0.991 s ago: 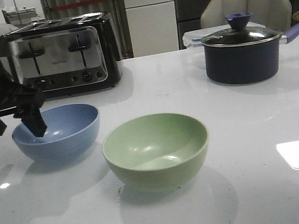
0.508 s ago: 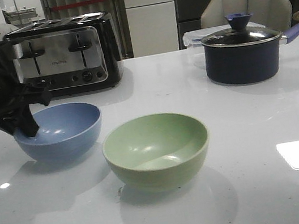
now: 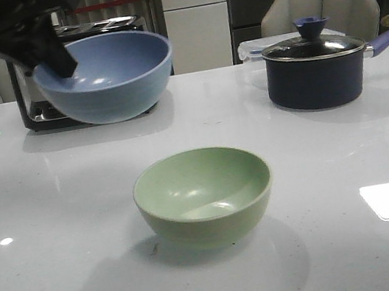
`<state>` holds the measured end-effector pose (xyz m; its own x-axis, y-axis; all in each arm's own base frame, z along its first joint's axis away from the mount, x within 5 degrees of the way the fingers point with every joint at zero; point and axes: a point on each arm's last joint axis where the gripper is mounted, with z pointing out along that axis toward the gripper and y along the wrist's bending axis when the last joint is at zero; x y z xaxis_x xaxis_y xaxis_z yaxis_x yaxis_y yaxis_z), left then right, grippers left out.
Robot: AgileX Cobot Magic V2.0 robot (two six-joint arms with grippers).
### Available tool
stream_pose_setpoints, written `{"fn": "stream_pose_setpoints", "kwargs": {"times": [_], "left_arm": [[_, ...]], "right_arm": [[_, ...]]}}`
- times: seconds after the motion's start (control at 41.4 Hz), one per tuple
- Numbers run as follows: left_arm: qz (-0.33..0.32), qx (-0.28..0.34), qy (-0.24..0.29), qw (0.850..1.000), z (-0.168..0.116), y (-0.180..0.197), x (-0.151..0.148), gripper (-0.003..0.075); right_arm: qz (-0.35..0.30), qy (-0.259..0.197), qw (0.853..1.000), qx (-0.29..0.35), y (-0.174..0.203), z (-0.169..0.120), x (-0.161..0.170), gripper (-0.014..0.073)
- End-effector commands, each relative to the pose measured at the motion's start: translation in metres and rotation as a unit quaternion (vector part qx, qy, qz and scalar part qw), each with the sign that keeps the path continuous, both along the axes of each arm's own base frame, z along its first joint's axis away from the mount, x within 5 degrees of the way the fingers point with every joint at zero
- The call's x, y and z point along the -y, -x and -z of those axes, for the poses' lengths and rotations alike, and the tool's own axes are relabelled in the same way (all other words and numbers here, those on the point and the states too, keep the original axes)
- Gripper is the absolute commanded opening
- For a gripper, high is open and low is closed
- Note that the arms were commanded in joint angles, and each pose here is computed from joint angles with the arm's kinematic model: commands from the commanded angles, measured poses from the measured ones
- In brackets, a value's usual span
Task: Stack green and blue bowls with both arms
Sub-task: 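Lift the blue bowl with the left gripper and set it into the green bowl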
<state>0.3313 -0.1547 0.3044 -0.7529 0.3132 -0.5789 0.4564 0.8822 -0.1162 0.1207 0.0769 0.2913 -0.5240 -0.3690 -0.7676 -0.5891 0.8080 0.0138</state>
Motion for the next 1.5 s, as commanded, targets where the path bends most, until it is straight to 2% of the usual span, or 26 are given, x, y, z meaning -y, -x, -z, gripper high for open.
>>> {"fn": "stream_pose_setpoints", "kwargs": {"times": [0.0, 0.387, 0.991, 1.112, 1.282, 1.354, 1.475], "left_arm": [[0.027, 0.038, 0.044, 0.998, -0.034, 0.017, 0.017, 0.0093], [0.084, 0.007, 0.043, 0.996, -0.008, 0.027, 0.065, 0.0093], [0.085, -0.068, -0.006, 0.994, 0.062, 0.004, 0.08, 0.0094], [0.085, -0.071, -0.006, 0.994, 0.065, 0.003, 0.081, 0.0171], [0.088, -0.073, -0.007, 0.993, 0.065, 0.004, 0.082, 0.0395], [0.091, -0.068, -0.008, 0.994, 0.057, 0.006, 0.081, 0.042], [0.099, -0.027, -0.015, 0.995, 0.029, 0.012, 0.073, 0.0404]], "right_arm": [[0.002, -0.017, 0.999, 0.045, -0.004, -0.014, -0.001, 0.0425], [0.002, -0.017, 0.999, 0.045, -0.004, -0.014, -0.001, 0.0425], [0.002, -0.017, 0.999, 0.045, -0.004, -0.014, -0.001, 0.0425], [0.002, -0.017, 0.999, 0.045, -0.004, -0.014, -0.001, 0.0425], [0.002, -0.017, 0.999, 0.045, -0.004, -0.014, -0.001, 0.0425], [0.002, -0.017, 0.999, 0.045, -0.004, -0.014, -0.001, 0.0425], [0.002, -0.017, 0.999, 0.045, -0.004, -0.014, -0.001, 0.0425]]}}
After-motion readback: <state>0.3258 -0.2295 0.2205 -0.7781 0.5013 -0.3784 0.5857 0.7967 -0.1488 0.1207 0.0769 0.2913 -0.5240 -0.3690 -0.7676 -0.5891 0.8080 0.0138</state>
